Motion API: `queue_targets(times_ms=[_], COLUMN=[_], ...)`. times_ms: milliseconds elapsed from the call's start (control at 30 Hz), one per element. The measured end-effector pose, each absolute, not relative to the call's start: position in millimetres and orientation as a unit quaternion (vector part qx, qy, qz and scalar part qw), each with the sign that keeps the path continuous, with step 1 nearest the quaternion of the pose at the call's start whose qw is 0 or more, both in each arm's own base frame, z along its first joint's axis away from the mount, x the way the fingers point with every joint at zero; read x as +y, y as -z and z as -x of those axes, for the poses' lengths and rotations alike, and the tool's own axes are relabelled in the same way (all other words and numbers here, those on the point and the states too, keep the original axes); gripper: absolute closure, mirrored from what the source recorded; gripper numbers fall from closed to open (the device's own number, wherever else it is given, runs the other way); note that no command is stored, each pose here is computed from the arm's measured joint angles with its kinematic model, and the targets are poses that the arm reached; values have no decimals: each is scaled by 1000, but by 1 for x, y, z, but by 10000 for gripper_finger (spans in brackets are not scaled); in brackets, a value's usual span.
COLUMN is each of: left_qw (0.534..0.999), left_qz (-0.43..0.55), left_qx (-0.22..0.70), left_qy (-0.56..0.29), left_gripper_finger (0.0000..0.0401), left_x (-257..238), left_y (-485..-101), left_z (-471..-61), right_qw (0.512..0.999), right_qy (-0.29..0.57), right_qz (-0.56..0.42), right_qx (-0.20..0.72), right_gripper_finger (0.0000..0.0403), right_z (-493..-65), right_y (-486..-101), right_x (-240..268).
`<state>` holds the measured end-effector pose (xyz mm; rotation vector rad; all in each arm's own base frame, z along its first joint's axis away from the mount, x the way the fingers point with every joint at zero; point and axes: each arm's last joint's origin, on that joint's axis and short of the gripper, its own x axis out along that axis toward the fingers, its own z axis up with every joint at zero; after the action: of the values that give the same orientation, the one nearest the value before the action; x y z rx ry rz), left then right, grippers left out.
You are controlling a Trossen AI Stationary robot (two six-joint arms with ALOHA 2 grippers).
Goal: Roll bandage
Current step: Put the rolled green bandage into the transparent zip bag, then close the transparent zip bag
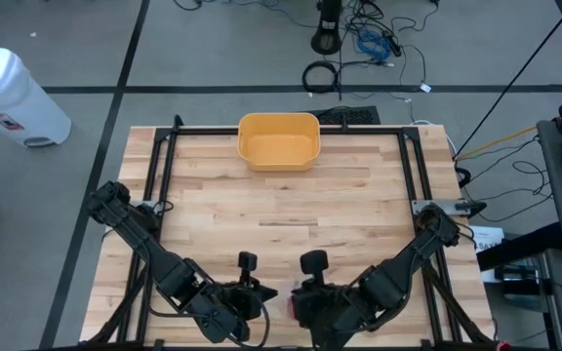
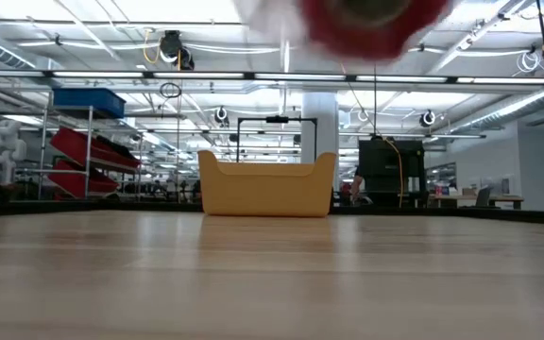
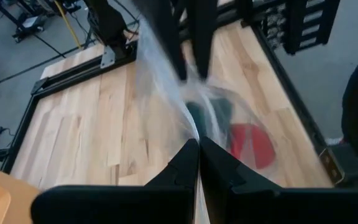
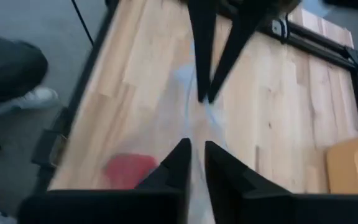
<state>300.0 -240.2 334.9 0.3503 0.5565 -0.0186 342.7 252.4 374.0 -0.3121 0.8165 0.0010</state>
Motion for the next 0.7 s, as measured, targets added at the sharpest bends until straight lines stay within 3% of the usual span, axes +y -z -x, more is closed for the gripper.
queue_targets(times_ms=[233, 400, 567, 700], left_qw=[939, 931, 928, 928], left_qz=[-189, -203, -211, -212], left_qx=[288, 304, 307, 306], left_qy=[1, -7, -17, -20], left_gripper_finger=[384, 384, 384, 384], left_x=[-238, -235, -234, -233], left_y=[-332, -329, -328, -328], left_z=[-298, -296, -295, -296], right_qw=[918, 914, 907, 906], right_qy=[-24, -28, -3, 46], right_qz=[116, 105, 67, 101], right_qx=[379, 391, 415, 409], right_gripper_finger=[296, 261, 239, 217], right_z=[-336, -321, -312, -304], right_y=[-391, -393, -376, -355], right_x=[248, 256, 278, 298])
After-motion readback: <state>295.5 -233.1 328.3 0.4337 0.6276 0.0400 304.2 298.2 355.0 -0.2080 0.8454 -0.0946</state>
